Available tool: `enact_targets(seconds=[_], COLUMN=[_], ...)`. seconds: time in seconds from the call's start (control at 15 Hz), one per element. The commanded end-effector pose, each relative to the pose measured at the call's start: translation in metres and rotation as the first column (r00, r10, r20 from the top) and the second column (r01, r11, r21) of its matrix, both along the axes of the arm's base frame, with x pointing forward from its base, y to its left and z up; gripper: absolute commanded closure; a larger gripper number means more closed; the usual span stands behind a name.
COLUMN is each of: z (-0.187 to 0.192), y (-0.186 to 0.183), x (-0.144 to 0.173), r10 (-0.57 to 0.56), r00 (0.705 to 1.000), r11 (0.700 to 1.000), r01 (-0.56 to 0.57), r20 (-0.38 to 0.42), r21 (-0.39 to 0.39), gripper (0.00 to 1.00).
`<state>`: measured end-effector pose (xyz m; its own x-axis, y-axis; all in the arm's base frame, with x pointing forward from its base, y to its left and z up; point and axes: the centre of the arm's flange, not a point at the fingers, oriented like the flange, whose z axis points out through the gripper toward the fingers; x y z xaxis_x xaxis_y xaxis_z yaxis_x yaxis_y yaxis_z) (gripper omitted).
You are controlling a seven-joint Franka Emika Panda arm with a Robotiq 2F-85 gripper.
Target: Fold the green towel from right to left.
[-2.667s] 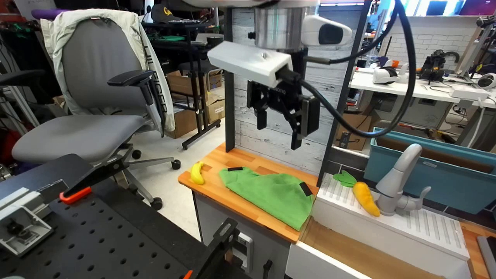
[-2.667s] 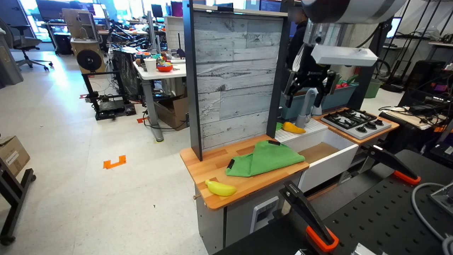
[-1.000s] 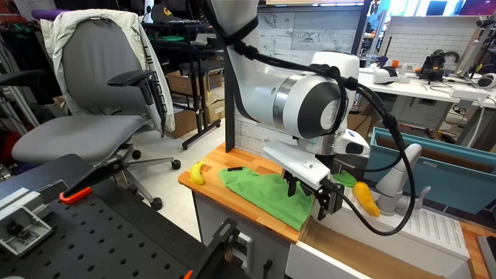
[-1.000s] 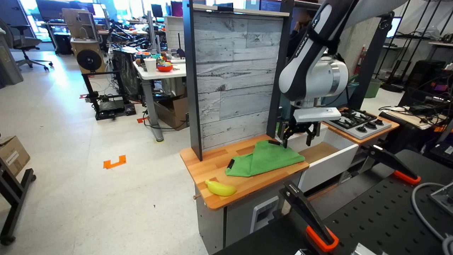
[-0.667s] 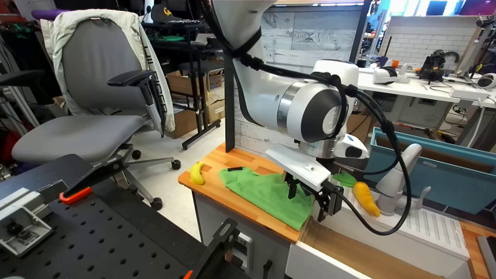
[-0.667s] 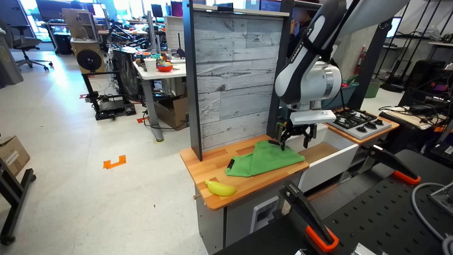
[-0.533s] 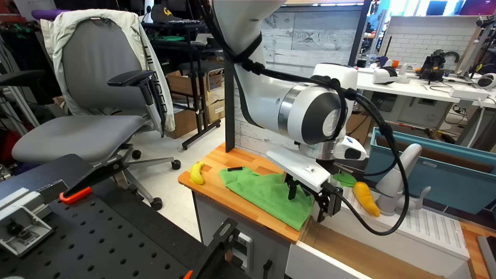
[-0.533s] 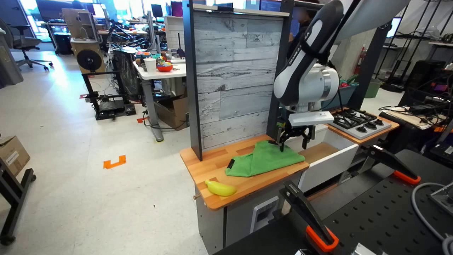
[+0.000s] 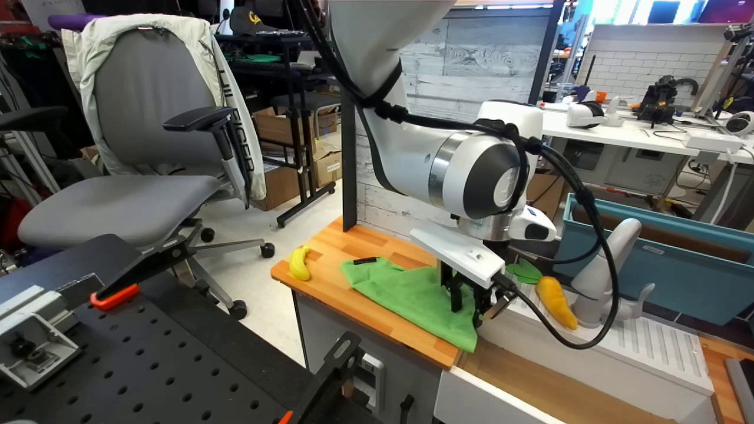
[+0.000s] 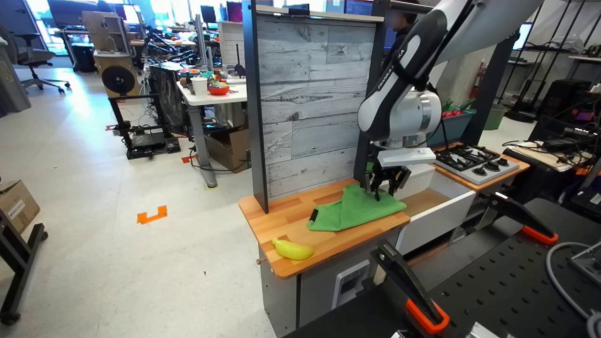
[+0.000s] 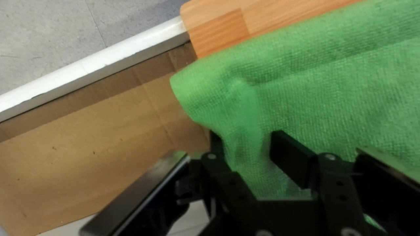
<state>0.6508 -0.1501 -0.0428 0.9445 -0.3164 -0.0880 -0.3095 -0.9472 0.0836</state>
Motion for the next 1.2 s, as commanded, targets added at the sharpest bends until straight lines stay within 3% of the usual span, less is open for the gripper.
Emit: enact_targets(seconds=[0.0,0.2,0.67,1.13], z=[-0.008,0.0,0.042,0.097], y=[-0.003,-0.003,0.021,0.097], x=[0.013,0.01,-0.015,-0.052], r10=[0.009,0.01,0.027,0.136], r00=[1.0,1.0,0.994,0.962], r11=[1.0,1.0,0.999,0.987], r01=[-0.01,-0.01,-0.023,-0.11], r20=[-0.014,0.0,0.102,0.238], r21=[-0.01,-0.015,-0.04,-0.12], gripper=[0.88,1.0,0.98,0.98])
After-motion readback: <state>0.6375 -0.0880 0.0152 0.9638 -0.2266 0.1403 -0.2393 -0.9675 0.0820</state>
